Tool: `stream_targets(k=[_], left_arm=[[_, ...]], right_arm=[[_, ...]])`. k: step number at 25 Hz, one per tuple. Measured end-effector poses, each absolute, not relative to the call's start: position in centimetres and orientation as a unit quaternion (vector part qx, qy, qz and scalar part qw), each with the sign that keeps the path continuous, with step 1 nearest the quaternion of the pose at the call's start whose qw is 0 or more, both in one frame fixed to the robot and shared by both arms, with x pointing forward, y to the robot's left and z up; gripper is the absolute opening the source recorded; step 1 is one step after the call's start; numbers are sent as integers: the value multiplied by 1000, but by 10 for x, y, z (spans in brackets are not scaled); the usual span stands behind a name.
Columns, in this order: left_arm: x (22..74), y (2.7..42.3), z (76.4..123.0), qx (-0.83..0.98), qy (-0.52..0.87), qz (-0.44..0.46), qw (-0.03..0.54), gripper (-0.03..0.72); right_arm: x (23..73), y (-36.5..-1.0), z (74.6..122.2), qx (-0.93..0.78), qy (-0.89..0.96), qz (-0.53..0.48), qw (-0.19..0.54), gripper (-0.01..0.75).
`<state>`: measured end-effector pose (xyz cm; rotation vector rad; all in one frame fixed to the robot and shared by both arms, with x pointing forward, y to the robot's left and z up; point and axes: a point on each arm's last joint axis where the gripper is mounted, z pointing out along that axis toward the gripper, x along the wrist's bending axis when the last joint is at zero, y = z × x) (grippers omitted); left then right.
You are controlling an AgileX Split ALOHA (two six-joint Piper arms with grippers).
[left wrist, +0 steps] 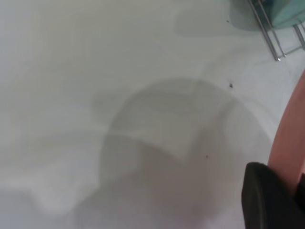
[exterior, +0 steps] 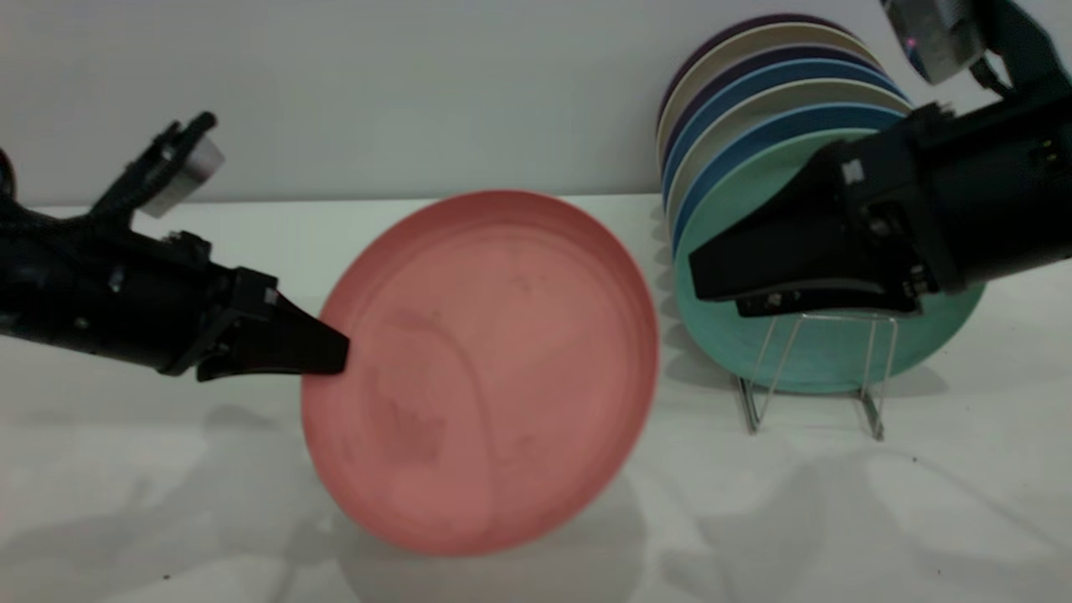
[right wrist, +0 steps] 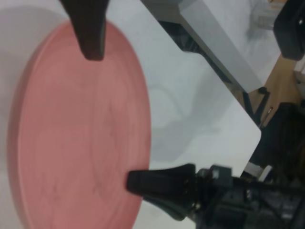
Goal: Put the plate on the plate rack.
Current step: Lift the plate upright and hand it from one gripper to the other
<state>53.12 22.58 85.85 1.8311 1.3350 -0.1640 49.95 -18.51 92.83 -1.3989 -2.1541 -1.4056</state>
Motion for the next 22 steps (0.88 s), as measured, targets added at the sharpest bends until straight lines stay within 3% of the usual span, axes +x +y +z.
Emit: stream_targets(k=[10,19,22], left_arm=[[526,204,859,743,512,-87,421,13],[531,174,873,744,475,-116,455,13],[529,160,876,754,456,-122,457,13]], right_arm=[[507,-185,909,-493,-724,-470,109,475],[509,-185,898,-510,-716,-462,118,475],[509,-185,896,-513,-715,-460,119,438]])
